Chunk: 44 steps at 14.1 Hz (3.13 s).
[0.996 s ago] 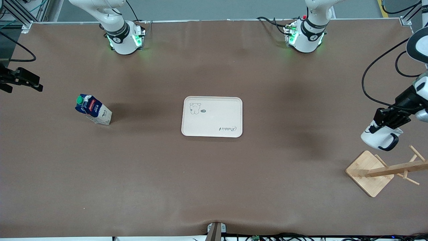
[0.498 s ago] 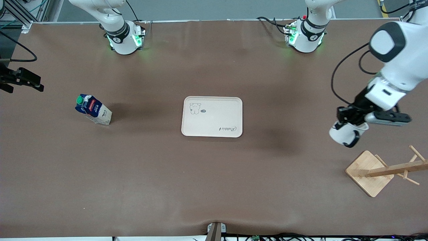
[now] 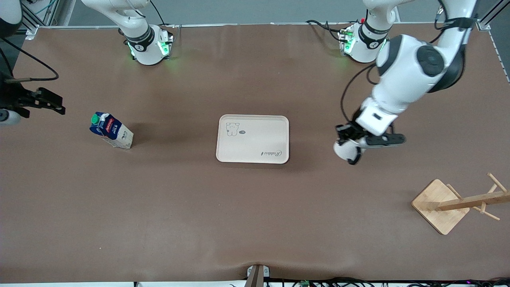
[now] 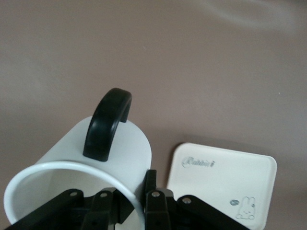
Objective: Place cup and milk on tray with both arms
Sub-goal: 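Carry the mug to the tray while the right gripper reaches the carton, then set the mug on the tray while the right gripper grasps the carton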
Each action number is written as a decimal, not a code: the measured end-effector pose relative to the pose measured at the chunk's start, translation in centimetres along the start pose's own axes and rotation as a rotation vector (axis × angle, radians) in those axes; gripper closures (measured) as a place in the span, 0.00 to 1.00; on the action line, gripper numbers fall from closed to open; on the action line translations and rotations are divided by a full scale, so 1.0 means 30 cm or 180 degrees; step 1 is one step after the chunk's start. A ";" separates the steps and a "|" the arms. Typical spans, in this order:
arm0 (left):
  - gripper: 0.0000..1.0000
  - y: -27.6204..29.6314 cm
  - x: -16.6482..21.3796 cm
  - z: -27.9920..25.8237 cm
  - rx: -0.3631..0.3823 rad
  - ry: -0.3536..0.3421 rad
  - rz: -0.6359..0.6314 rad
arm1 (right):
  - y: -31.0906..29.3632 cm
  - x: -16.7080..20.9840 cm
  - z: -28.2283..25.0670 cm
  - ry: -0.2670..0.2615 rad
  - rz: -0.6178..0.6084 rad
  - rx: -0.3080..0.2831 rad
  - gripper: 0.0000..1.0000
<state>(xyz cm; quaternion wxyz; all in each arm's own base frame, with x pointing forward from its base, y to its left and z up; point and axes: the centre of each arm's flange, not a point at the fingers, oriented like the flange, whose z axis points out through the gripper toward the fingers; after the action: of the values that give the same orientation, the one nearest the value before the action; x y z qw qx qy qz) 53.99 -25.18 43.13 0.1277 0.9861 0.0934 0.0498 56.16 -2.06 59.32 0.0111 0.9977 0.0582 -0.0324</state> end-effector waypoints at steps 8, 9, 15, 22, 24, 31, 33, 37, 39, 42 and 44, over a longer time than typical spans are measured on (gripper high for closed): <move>0.92 0.374 -0.244 0.427 0.0187 -0.0609 -0.0843 | 0.085 0.097 0.210 -0.0295 0.0121 0.0037 0.00; 0.92 0.405 -0.256 0.487 0.0212 -0.0674 -0.0965 | 0.109 0.109 0.250 -0.0346 0.0153 0.0047 0.00; 0.92 0.508 -0.331 0.755 0.0453 -0.0790 -0.1483 | 0.140 0.114 0.464 -0.0810 0.0378 0.0103 0.00; 0.92 0.486 -0.359 0.807 0.0752 -0.0878 -0.1504 | 0.119 0.058 0.659 -0.0994 0.0381 0.0132 0.00; 0.92 0.479 -0.360 0.809 0.0809 -0.0897 -0.1502 | 0.110 0.023 0.725 -0.0934 0.0375 0.0129 0.00; 0.92 0.456 -0.342 0.817 0.0858 -0.0884 -0.1536 | 0.087 -0.070 0.845 -0.0987 0.0371 0.0148 0.00; 0.91 0.449 -0.339 0.824 0.0874 -0.0887 -0.1545 | 0.084 -0.081 0.882 -0.0915 0.0370 0.0140 0.00; 0.68 0.460 -0.330 0.816 0.0845 -0.0875 -0.1551 | 0.075 -0.113 0.901 -0.0823 0.0367 0.0132 0.33; 0.56 0.480 -0.305 0.789 0.0779 -0.0839 -0.1563 | 0.074 -0.120 0.881 -0.0803 0.0368 0.0131 0.46; 0.27 0.514 -0.255 0.712 0.0707 -0.0772 -0.1575 | 0.067 -0.135 0.846 -0.0938 0.0359 0.0150 0.47; 0.09 0.536 -0.202 0.598 0.0814 -0.0751 -0.1572 | 0.050 -0.106 0.754 -0.0940 0.0316 0.0139 0.47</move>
<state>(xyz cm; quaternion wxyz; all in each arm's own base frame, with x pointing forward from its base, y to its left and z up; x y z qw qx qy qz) 53.02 -46.01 29.61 0.0207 0.9407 0.3205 -0.1098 51.76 -4.49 36.99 -0.0007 0.9837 0.0058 -0.1795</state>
